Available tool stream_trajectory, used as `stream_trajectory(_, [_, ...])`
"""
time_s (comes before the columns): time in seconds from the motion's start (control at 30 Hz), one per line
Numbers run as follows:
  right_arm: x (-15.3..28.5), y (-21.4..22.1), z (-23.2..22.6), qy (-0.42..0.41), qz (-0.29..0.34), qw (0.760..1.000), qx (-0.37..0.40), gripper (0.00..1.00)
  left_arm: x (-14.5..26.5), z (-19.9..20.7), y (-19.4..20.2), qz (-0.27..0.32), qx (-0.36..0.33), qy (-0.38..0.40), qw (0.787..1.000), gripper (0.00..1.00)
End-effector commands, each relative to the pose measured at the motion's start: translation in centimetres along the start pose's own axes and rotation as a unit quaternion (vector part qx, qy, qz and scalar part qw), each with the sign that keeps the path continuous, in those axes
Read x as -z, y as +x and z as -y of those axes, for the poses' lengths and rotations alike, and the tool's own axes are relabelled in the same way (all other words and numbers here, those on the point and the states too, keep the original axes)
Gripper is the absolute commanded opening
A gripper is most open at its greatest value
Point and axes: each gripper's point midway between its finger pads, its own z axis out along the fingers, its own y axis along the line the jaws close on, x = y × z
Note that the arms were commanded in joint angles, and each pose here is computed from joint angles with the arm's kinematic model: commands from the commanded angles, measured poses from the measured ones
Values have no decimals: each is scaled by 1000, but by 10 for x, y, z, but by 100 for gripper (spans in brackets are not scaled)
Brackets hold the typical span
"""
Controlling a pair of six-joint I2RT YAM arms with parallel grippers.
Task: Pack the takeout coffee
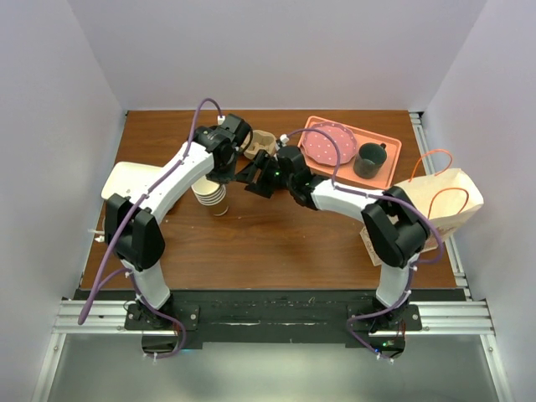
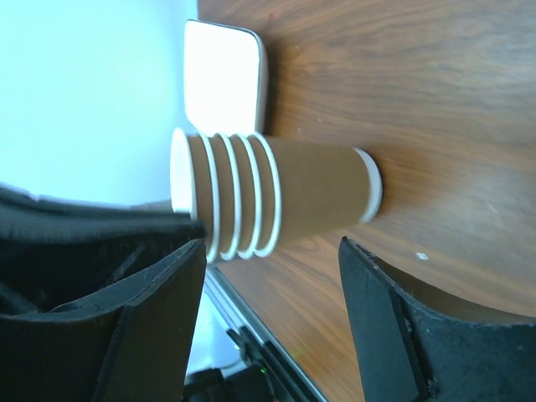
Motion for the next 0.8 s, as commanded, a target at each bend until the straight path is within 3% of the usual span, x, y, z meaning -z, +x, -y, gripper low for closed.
stream_trajectory(0.0, [-9, -10, -45, -79, -4, 997, -15, 67, 18, -6, -4, 16, 24, 1, 1000, 0])
stream_trajectory(0.77, [-41, 22, -35, -77, -75, 994, -26, 61, 24, -8, -13, 33, 26, 0, 999, 0])
